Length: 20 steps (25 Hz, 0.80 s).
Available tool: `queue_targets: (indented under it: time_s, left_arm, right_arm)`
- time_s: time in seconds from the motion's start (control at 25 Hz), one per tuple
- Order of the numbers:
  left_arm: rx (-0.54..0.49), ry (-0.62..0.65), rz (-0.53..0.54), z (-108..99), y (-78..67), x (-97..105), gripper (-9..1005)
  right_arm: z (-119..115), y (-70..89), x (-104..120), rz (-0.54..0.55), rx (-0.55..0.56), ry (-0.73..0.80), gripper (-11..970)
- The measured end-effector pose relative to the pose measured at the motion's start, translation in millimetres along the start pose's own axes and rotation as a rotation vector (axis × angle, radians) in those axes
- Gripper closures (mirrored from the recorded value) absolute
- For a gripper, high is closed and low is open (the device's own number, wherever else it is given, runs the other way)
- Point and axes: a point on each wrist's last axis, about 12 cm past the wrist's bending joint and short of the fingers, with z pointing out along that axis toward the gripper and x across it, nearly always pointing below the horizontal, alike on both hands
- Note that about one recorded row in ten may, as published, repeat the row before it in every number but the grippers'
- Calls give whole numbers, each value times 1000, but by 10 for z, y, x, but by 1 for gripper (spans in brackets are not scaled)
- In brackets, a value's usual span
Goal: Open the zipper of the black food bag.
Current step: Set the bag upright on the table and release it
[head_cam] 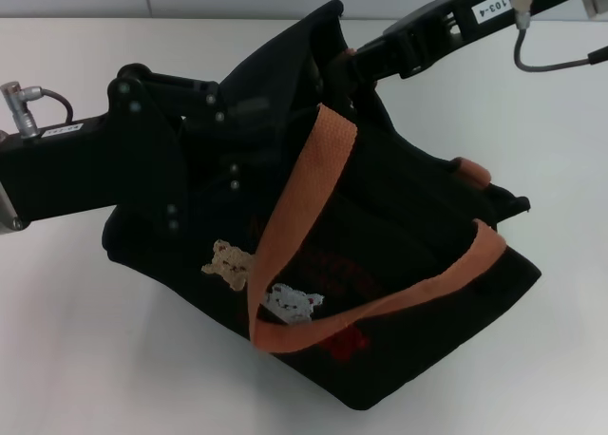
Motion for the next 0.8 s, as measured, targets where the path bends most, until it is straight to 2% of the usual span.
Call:
queue_targets:
  time_s: [0.32,0.48,0.8]
  left_arm:
    - [-10,7,-23,-2,-14,12,801]
    - [-46,18,-62,-3,-8,30,801]
    - [-51,20,-57,4,-11,40,801]
  right_arm:
    - [-126,-23,80,-3,-27,-28,960]
    - [-215,-28,243,-14,-35,-28,962]
    - [-318,-50,513,16,-8,-35,960]
